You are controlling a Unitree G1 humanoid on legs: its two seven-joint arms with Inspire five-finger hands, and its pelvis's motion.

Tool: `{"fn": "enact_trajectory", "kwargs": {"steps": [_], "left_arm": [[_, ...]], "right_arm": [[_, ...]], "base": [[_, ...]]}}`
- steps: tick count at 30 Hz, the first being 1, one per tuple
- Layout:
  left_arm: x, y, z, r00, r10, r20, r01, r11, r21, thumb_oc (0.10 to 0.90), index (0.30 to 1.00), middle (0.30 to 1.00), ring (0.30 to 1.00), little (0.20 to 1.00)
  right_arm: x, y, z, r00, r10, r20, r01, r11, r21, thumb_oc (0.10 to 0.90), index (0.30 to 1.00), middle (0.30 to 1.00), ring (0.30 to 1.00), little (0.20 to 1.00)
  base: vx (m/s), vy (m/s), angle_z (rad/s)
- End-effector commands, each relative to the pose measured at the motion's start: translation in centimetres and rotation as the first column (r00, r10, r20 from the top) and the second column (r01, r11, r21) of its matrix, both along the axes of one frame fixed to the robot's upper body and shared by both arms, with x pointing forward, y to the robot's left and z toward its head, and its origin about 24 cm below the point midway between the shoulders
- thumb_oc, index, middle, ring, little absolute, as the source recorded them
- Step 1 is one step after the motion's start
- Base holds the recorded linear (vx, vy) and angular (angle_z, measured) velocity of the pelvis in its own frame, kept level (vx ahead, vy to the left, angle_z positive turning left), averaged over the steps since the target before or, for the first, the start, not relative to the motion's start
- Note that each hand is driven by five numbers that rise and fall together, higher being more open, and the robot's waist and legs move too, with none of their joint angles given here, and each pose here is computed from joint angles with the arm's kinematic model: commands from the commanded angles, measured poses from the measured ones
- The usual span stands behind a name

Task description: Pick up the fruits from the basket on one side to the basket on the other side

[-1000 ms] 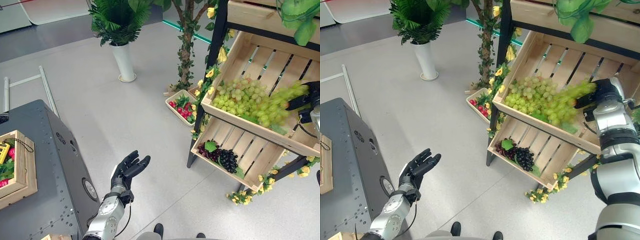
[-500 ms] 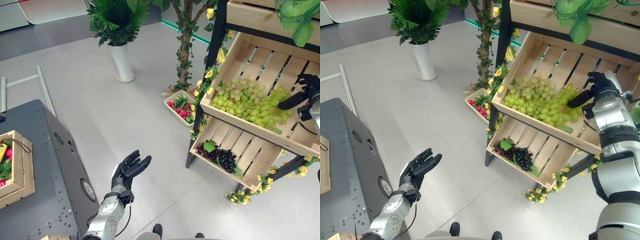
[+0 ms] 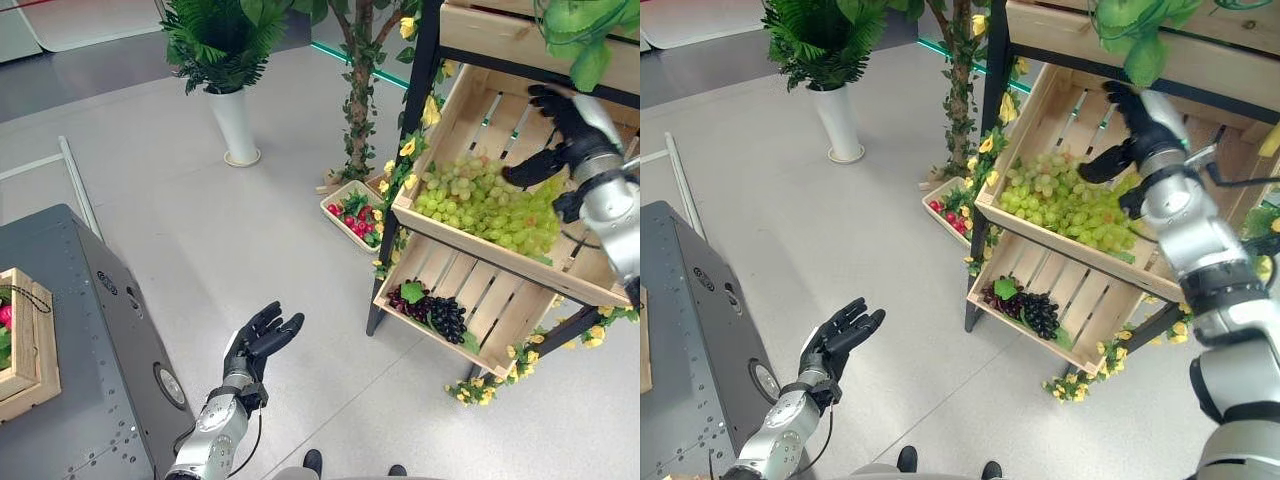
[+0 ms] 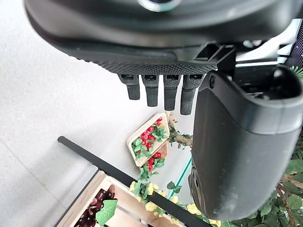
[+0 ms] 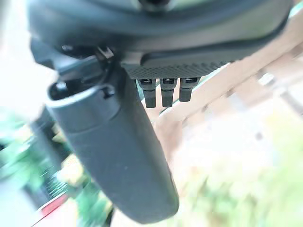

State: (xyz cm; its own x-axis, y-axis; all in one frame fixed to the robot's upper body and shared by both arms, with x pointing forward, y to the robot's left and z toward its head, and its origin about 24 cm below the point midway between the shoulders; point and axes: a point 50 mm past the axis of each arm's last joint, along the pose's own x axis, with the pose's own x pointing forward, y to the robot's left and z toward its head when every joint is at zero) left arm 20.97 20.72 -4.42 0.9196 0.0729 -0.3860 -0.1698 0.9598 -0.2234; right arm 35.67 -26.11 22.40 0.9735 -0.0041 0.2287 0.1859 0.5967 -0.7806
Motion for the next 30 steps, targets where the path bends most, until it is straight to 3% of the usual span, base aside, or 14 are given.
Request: {"fn": "enact_trajectory", "kwargs": {"steps": [1, 7, 12, 21, 26, 30], "left_arm": [[2.6, -0.3, 4.2, 0.97, -0.058, 0.237, 0.048, 0.998, 0.049, 0.8, 0.9, 0.9, 0.9, 0.9], [2.7, -0.6, 4.4, 0.969, -0.044, 0.243, 0.034, 0.998, 0.047, 0.8, 0.9, 0.9, 0.9, 0.9], [2.8, -1.0, 4.5, 0.969, -0.032, 0.245, 0.021, 0.999, 0.044, 0.8, 0.9, 0.9, 0.9, 0.9], [2.4, -1.6, 4.3, 0.969, -0.008, 0.248, 0.0, 0.999, 0.032, 0.8, 0.9, 0.9, 0.9, 0.9], [2.2, -2.2, 4.2, 0.969, -0.019, 0.248, 0.012, 0.999, 0.03, 0.8, 0.9, 0.9, 0.9, 0.9], [2.0, -2.2, 4.2, 0.968, -0.02, 0.249, 0.012, 0.999, 0.031, 0.8, 0.9, 0.9, 0.9, 0.9]], "right_arm": [[-0.8, 1.0, 4.0, 0.965, 0.023, 0.26, -0.007, 0.998, -0.062, 0.8, 0.9, 0.9, 0.9, 0.9], [-2.3, 3.9, 1.9, 0.953, 0.133, 0.272, -0.113, 0.99, -0.09, 0.8, 0.9, 0.9, 0.9, 0.9], [-3.5, 6.5, 0.2, 0.934, 0.269, 0.236, -0.293, 0.954, 0.071, 0.8, 0.9, 0.9, 0.9, 0.9], [-7.1, 9.6, -1.5, 0.823, 0.315, 0.474, -0.438, 0.881, 0.175, 0.8, 0.9, 0.9, 0.9, 0.9], [-8.5, 11.0, -2.8, 0.766, 0.344, 0.543, -0.459, 0.884, 0.088, 0.8, 0.9, 0.9, 0.9, 0.9], [-10.1, 12.2, -2.8, 0.658, 0.432, 0.617, -0.491, 0.867, -0.083, 0.8, 0.9, 0.9, 0.9, 0.9]], "base": [[0.0, -0.006, -0.06], [0.01, -0.007, -0.09], [0.01, -0.011, -0.07], [0.01, -0.006, -0.06], [0.0, 0.0, 0.0], [0.0, 0.0, 0.0]]}}
